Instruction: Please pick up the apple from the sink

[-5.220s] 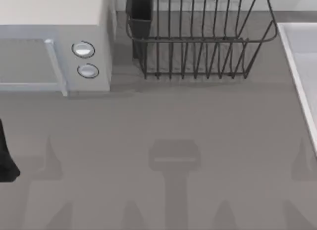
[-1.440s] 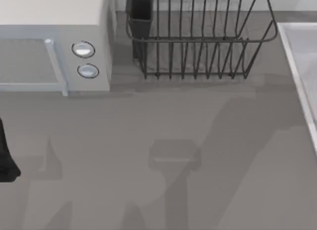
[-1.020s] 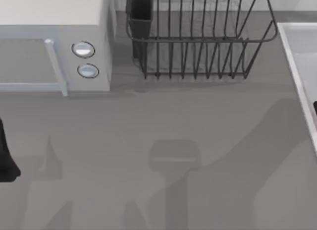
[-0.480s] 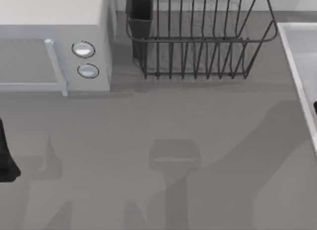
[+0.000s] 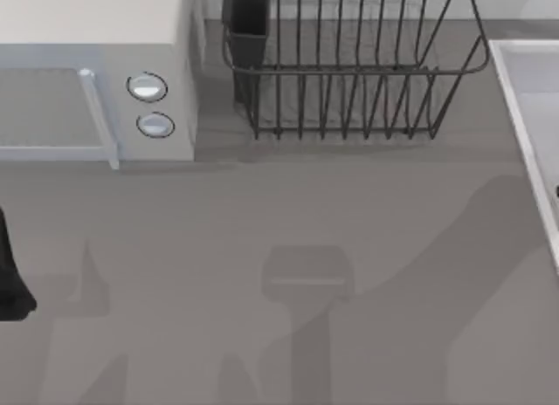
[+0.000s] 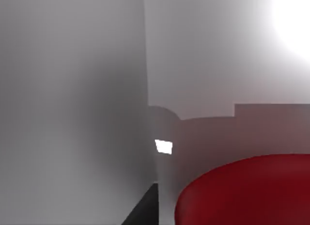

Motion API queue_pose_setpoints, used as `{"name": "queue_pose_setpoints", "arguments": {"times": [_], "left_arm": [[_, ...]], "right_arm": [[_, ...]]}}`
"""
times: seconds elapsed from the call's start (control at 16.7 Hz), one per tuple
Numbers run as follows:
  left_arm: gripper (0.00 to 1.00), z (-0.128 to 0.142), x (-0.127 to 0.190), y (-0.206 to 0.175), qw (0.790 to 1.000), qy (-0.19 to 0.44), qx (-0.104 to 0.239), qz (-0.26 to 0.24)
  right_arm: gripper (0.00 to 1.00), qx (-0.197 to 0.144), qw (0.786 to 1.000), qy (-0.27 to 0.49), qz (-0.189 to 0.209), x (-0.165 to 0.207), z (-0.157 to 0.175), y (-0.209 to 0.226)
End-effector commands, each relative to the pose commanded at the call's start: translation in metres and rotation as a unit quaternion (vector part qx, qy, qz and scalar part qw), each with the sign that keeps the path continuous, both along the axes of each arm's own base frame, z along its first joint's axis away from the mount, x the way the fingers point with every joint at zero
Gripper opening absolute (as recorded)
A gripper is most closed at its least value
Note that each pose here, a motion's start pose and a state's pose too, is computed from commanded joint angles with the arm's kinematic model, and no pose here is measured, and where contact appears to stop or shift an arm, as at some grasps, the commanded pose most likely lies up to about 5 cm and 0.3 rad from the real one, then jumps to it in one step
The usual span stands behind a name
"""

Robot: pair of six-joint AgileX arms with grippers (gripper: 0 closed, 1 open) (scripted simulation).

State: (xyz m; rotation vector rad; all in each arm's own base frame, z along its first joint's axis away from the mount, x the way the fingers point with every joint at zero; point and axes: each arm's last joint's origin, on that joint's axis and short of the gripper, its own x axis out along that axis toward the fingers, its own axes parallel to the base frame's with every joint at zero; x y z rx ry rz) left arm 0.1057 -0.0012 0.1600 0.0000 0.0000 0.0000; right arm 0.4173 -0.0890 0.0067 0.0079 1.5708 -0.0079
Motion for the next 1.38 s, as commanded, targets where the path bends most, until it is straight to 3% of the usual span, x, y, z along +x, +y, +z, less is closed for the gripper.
{"name": "queue_pose_setpoints", "arguments": {"times": [0.12, 0.18, 0.6, 0.66, 0.84, 1.02, 1.38], "left_arm": [[1.0, 0.0, 0.0, 0.0, 1.0, 0.0, 0.0, 0.0], [1.0, 0.0, 0.0, 0.0, 1.0, 0.0, 0.0, 0.0], [1.0, 0.0, 0.0, 0.0, 1.0, 0.0, 0.0, 0.0], [1.0, 0.0, 0.0, 0.0, 1.0, 0.0, 0.0, 0.0], [1.0, 0.0, 0.0, 0.0, 1.0, 0.0, 0.0, 0.0], [1.0, 0.0, 0.0, 0.0, 1.0, 0.0, 0.0, 0.0], [1.0, 0.0, 0.0, 0.0, 1.0, 0.0, 0.0, 0.0]], "right_arm": [[0.02, 0.0, 1.0, 0.0, 0.0, 0.0, 0.0, 0.0], [0.0, 0.0, 1.0, 0.0, 0.0, 0.0, 0.0, 0.0], [0.0, 0.0, 1.0, 0.0, 0.0, 0.0, 0.0, 0.0], [0.0, 0.0, 1.0, -0.025, -0.001, 0.006, 0.028, 0.0], [0.0, -0.001, 1.0, -0.027, -0.001, 0.011, 0.037, -0.001], [0.0, -0.001, 1.0, -0.029, -0.001, 0.025, 0.07, -0.005], [0.0, 0.003, 1.0, -0.008, -0.002, 0.029, 0.187, -0.006]]}}
